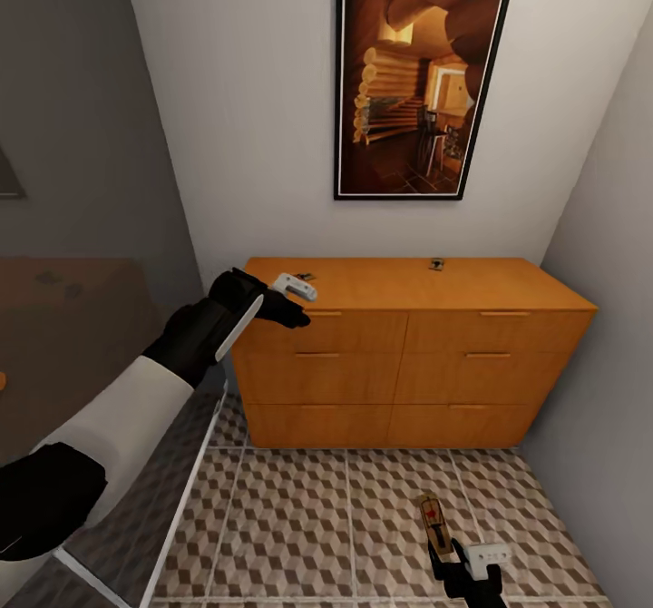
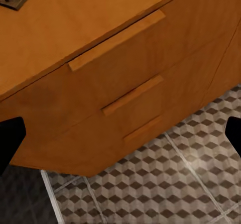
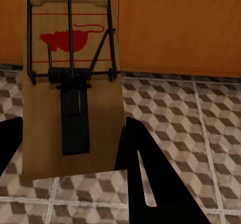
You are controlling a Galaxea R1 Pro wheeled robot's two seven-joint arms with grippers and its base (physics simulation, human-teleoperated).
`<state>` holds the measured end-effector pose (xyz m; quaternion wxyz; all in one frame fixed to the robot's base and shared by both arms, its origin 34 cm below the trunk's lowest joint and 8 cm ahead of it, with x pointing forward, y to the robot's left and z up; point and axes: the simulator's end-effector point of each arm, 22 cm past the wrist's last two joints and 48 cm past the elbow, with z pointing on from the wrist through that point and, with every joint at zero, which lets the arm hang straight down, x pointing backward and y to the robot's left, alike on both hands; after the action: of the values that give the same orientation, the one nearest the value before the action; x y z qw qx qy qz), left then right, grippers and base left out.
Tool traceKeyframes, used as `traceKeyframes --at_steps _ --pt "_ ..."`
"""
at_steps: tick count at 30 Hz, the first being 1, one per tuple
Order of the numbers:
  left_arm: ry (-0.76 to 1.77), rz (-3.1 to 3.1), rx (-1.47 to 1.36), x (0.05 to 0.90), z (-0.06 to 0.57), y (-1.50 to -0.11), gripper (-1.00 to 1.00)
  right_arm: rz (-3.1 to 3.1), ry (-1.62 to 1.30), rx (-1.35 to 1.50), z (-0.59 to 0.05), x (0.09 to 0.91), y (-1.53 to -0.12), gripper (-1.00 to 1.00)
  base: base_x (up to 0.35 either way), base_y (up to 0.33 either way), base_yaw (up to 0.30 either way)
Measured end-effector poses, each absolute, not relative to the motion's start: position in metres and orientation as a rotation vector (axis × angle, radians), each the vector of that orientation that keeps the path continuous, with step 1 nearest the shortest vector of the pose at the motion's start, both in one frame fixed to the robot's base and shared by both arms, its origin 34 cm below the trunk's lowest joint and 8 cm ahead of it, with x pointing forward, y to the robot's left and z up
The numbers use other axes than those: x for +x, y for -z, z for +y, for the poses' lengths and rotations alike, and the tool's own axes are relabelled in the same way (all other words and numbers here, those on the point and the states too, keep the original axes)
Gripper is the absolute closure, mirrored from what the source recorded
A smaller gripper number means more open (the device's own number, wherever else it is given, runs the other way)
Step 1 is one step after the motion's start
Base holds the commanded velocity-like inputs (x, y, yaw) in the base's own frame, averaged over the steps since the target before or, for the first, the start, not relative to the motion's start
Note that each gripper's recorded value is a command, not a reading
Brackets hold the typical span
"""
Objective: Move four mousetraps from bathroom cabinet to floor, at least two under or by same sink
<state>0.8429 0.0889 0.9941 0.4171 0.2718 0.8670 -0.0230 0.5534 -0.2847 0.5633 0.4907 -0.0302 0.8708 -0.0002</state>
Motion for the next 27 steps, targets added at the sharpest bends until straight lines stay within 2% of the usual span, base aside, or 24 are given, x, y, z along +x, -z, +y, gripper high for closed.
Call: traceKeyframes --at_steps 10,17,27 --pt "0.056 2.17 0.687 0.843 0.088 -0.996 -1.0 2.335 -0.01 -0.066 -0.284 0.477 -0.513 1.0 0.268 0.0 0.0" --pt "0.057 2.165 0.688 0.843 0.087 -0.997 -1.0 2.652 -0.034 -0.041 -0.279 0.416 -0.469 1.0 0.027 0.0 0.0" --pt "0.057 2.164 0.688 0.843 0.087 -0.998 -1.0 2.727 -0.031 -0.031 -0.278 0.402 -0.462 1.0 0.001 0.0 0.0"
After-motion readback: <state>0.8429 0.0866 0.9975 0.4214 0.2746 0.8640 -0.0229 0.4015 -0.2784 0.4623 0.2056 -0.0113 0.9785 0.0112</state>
